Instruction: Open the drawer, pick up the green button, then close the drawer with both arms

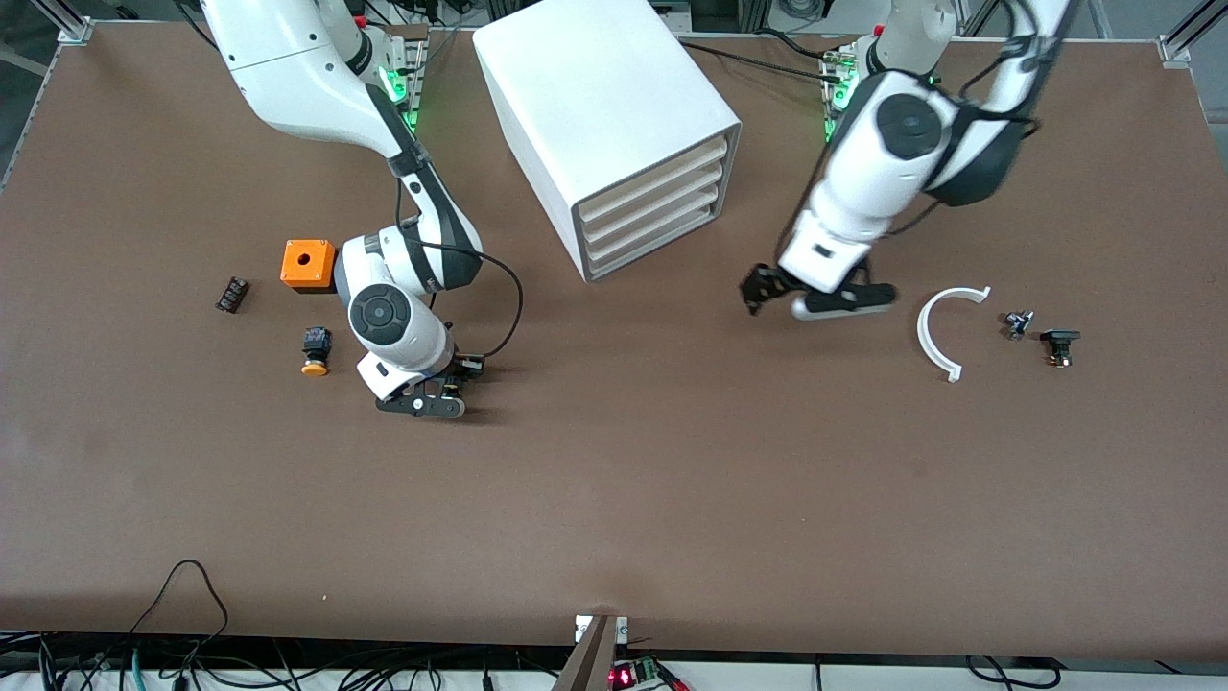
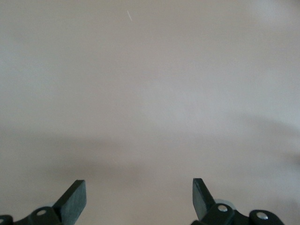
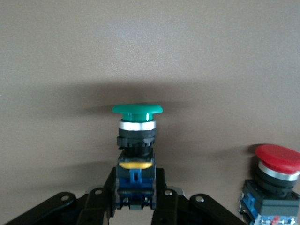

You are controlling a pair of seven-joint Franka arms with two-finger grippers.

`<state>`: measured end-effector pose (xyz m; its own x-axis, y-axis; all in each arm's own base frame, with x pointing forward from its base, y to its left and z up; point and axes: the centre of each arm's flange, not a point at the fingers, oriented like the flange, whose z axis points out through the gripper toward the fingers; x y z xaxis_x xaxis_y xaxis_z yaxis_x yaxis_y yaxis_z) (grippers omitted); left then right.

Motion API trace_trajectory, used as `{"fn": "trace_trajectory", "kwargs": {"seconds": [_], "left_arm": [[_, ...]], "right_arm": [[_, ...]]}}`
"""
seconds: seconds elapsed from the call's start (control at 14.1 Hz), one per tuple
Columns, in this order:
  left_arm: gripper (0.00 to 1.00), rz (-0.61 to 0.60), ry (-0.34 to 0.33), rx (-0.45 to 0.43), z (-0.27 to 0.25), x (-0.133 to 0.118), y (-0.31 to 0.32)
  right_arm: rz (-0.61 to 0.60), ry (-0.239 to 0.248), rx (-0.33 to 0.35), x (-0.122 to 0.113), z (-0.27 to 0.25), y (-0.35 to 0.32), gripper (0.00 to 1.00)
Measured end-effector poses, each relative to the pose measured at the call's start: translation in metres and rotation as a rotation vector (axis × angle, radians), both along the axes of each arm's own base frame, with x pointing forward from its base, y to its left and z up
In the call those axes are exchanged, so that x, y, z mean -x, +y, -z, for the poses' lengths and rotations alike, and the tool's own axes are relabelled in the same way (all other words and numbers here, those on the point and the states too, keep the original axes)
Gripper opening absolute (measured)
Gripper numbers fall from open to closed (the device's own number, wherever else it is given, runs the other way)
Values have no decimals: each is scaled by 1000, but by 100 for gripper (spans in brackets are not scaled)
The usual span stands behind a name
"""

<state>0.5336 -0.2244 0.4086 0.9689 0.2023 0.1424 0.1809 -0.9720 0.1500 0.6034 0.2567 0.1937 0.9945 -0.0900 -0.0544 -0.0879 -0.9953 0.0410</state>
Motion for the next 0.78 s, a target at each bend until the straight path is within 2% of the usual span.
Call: {"fn": "trace_trajectory", "kwargs": {"seconds": [0.14,0.35,0.42,0.5,0.57,0.78], "left_arm": [[100,114,-11,-58,-43,-13,44],[100,225,33,-114,-129,-14,96],[100,230,46,-121,-155,-9,109],[100,233,57,-127,-178,-1,123],[100,243,63,-132,-194,5,137],[100,303,73,-138,-217,16,186]], "right_arm": [[42,-3,1,0,-1,0,44],[89,-29,-11,-5,-26,2,72],[96,-32,-15,-8,-41,3,79],[104,-31,-18,-13,-60,2,92],[113,-29,-19,-18,-80,-1,100],[155,-44,-30,-38,-140,-26,100]]}}
